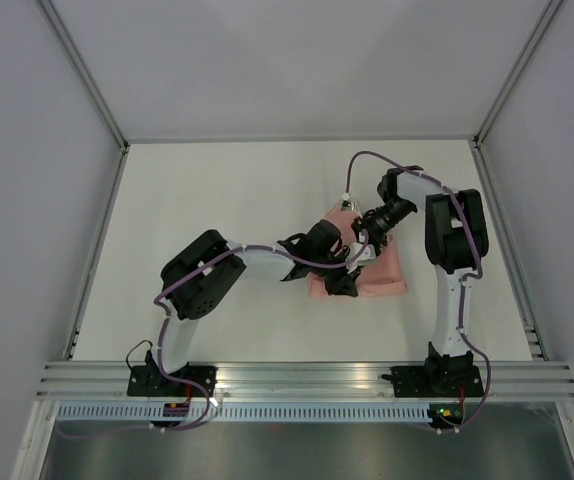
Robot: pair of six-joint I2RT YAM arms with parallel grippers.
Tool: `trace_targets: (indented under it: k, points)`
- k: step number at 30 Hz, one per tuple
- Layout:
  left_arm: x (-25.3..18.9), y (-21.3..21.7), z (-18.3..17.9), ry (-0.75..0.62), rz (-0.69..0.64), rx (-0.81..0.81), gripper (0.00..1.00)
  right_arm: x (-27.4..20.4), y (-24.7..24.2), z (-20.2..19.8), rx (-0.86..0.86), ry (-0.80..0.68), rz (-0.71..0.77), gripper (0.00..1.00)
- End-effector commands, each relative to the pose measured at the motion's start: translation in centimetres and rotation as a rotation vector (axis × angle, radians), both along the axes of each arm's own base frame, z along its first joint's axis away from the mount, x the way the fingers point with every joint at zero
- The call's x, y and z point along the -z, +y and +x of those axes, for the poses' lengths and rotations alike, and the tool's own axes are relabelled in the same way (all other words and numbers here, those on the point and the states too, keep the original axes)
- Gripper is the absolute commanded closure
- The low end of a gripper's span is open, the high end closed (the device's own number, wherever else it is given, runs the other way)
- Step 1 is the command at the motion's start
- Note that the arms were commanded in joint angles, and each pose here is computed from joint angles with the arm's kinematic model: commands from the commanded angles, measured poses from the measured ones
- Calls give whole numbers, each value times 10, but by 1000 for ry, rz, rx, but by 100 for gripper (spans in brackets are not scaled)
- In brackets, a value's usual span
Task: Fold the napkin, place the utensils inside, and roll it up
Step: Roll the napkin at the center of the board.
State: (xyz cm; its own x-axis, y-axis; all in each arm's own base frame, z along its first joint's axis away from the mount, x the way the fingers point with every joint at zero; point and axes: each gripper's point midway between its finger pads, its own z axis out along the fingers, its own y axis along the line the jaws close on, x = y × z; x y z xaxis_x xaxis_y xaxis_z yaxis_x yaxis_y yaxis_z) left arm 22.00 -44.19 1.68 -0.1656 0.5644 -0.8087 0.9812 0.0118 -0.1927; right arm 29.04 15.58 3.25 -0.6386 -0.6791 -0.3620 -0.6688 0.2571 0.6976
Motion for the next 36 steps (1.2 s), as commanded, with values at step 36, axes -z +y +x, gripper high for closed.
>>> trace_targets:
  k: [36]
  points:
    - [67, 64, -24, 643, 373, -97, 98, -2, 19, -55, -154, -931, -42, 32]
